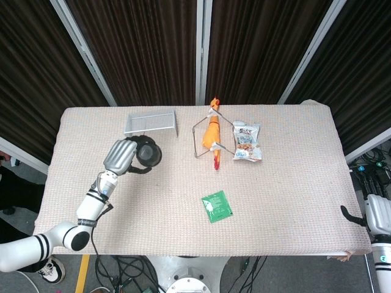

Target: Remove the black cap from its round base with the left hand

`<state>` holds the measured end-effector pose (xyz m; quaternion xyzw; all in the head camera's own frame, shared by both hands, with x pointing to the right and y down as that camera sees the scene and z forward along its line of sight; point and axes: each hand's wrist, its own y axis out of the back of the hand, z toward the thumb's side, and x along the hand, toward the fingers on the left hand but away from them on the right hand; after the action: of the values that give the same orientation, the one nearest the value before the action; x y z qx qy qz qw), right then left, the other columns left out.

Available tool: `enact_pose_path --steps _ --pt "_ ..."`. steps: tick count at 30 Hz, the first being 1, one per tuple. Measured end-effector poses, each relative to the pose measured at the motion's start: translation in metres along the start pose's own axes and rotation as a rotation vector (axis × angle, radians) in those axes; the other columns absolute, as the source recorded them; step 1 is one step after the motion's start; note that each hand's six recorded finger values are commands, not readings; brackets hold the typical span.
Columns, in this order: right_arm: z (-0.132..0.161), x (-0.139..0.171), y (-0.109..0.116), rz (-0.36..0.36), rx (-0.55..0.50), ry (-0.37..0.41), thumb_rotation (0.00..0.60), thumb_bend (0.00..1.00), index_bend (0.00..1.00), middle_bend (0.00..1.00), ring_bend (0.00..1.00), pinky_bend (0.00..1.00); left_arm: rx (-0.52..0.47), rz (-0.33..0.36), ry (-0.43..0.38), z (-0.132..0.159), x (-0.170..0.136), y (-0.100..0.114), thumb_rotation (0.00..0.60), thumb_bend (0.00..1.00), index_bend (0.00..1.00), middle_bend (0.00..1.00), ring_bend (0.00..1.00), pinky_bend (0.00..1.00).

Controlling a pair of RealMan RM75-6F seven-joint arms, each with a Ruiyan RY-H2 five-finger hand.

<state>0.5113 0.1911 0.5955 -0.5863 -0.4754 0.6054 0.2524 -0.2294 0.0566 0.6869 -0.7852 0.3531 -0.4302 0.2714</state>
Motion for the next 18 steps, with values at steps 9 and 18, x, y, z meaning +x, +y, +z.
enact_pose_path --steps 9,18 --pt "0.001 0.001 -0.002 0.008 0.010 0.001 0.600 0.20 0.00 0.01 0.00 0.00 -0.020 -0.280 0.193 -0.070 -0.016 -0.067 0.600 0.31 0.47 0.51 0.32 0.37" --pt "-0.002 0.001 -0.005 0.017 0.006 -0.002 0.600 0.20 0.00 0.01 0.00 0.00 -0.020 0.082 0.002 0.001 -0.001 0.042 0.600 0.31 0.47 0.51 0.32 0.37"
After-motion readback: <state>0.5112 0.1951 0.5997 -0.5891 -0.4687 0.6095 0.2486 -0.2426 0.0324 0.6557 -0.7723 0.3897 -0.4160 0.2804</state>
